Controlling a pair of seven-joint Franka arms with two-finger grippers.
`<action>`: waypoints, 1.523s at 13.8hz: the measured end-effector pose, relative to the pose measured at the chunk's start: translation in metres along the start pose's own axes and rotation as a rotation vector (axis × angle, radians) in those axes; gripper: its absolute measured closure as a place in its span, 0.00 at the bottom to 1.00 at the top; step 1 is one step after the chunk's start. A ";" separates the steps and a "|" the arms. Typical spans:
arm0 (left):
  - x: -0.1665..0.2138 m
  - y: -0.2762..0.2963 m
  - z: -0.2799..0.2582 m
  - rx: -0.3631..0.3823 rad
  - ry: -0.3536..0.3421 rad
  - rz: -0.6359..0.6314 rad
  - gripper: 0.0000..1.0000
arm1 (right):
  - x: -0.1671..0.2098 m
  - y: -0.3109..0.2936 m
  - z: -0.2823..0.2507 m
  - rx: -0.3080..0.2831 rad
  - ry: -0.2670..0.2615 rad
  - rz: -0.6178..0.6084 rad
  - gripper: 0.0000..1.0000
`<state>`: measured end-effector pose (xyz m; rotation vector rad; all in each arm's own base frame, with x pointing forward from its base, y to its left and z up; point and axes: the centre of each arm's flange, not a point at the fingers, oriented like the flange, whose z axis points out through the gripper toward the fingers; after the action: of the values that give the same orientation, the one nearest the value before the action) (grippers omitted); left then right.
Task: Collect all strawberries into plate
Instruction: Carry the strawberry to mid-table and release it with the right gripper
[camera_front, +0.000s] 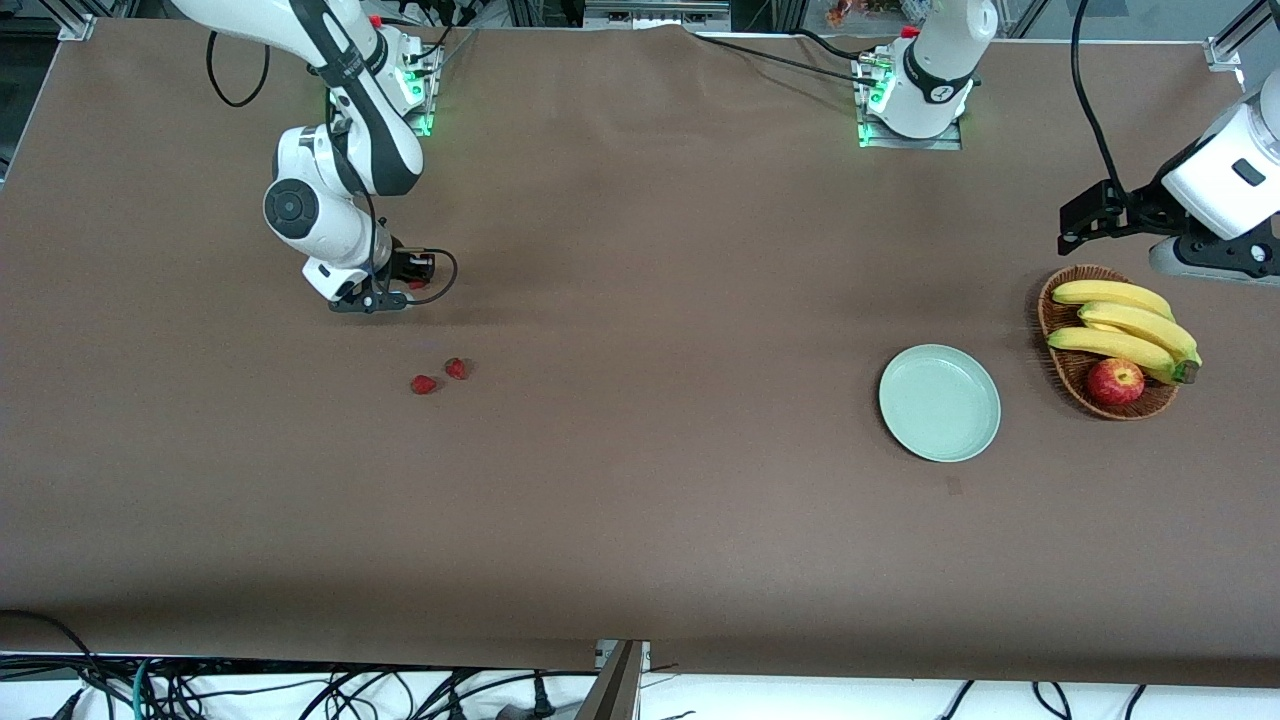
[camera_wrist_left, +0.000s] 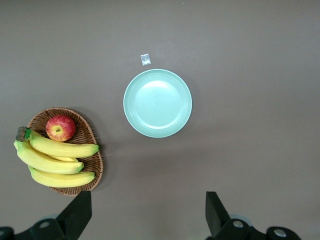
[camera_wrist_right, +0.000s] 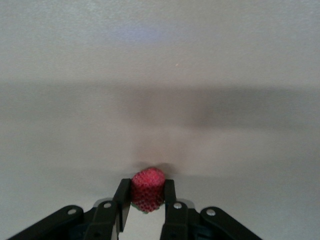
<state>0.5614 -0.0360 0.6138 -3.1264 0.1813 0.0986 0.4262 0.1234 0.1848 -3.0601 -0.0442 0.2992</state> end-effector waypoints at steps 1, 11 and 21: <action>0.000 0.000 0.000 0.000 0.000 0.000 0.00 | 0.002 -0.004 -0.003 0.004 0.006 0.007 0.69; 0.000 0.000 0.000 0.000 0.000 0.000 0.00 | 0.035 -0.266 -0.140 0.221 0.081 0.310 0.69; 0.000 0.000 0.000 0.000 -0.001 0.000 0.00 | 0.005 -0.495 -0.035 0.504 0.167 0.546 0.69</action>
<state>0.5613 -0.0360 0.6136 -3.1263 0.1813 0.0999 0.4265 0.6155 0.2527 -2.5224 0.7572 0.0593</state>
